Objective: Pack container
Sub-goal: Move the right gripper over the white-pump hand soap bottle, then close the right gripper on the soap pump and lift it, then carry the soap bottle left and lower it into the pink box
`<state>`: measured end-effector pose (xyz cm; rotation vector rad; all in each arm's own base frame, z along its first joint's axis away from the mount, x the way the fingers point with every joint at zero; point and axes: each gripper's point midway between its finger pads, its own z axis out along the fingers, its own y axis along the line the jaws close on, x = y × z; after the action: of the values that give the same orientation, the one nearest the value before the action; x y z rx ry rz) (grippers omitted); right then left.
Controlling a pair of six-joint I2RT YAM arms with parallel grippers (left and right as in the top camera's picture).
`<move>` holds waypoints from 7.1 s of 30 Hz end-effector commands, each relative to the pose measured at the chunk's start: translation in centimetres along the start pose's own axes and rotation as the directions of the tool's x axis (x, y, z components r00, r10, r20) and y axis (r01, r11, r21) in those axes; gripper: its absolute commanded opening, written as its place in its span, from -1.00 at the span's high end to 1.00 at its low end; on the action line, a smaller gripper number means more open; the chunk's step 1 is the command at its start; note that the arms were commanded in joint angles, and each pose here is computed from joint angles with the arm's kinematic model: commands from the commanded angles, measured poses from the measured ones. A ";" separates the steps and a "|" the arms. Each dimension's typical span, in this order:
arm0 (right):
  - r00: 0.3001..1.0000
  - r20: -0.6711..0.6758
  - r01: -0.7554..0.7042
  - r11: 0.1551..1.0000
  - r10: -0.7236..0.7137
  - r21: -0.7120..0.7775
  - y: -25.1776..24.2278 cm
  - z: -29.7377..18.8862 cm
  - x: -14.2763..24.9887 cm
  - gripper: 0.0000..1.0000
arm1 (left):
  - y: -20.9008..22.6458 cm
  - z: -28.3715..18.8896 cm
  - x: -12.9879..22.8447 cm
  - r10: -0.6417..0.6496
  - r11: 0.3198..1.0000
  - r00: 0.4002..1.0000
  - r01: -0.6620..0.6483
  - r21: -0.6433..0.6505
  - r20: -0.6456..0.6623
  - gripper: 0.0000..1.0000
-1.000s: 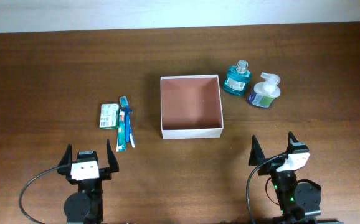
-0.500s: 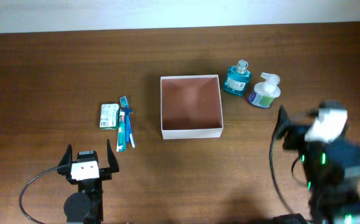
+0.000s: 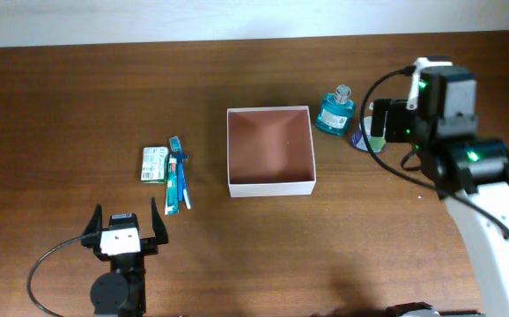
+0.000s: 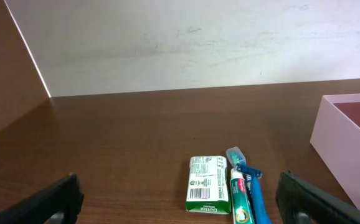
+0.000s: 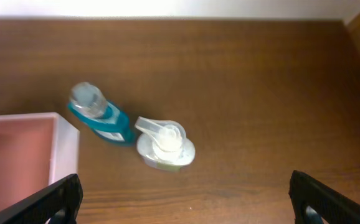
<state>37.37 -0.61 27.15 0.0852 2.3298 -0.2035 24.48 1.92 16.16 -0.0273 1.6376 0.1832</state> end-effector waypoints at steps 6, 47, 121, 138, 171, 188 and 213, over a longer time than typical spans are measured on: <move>0.988 -0.149 0.037 0.997 -0.028 0.062 -0.4 5.7 2.2 -0.74 | -0.2 0.0 0.2 0.017 1.000 1.000 -0.017 0.009 -0.001 -0.99; 0.939 -0.090 0.259 0.856 -0.332 -0.448 2.2 10.3 4.5 -0.34 | -0.2 0.0 0.2 0.017 1.000 1.000 -0.017 0.009 -0.001 -0.99; 0.984 0.107 0.173 0.883 -0.140 -0.436 8.4 -4.5 -0.5 0.60 | -0.2 0.0 0.2 0.017 1.000 1.000 -0.017 0.009 -0.001 -0.99; 0.957 0.224 0.250 0.911 -0.182 -0.328 19.3 -0.8 -2.4 0.71 | -0.2 0.0 0.2 0.017 1.000 1.000 -0.017 0.009 -0.001 -0.99; 0.981 0.184 0.088 0.986 -0.061 -0.139 21.8 9.4 -1.1 0.74 | -0.2 0.0 0.2 0.017 1.000 1.000 -0.017 0.009 -0.001 -0.99; 0.983 0.165 0.092 0.994 -0.081 -0.058 21.0 11.2 -0.1 0.74 | -0.2 0.0 0.2 0.017 1.000 1.000 -0.017 0.009 -0.001 -0.99; 0.983 0.170 0.071 0.997 -0.069 -0.008 19.6 10.3 -0.5 -0.06 | -0.2 0.0 0.2 0.017 1.000 1.000 -0.017 0.009 -0.001 -0.99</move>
<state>47.47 17.33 15.68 -0.0613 2.2170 -0.2066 24.48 1.92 16.16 -0.0273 1.6376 0.1832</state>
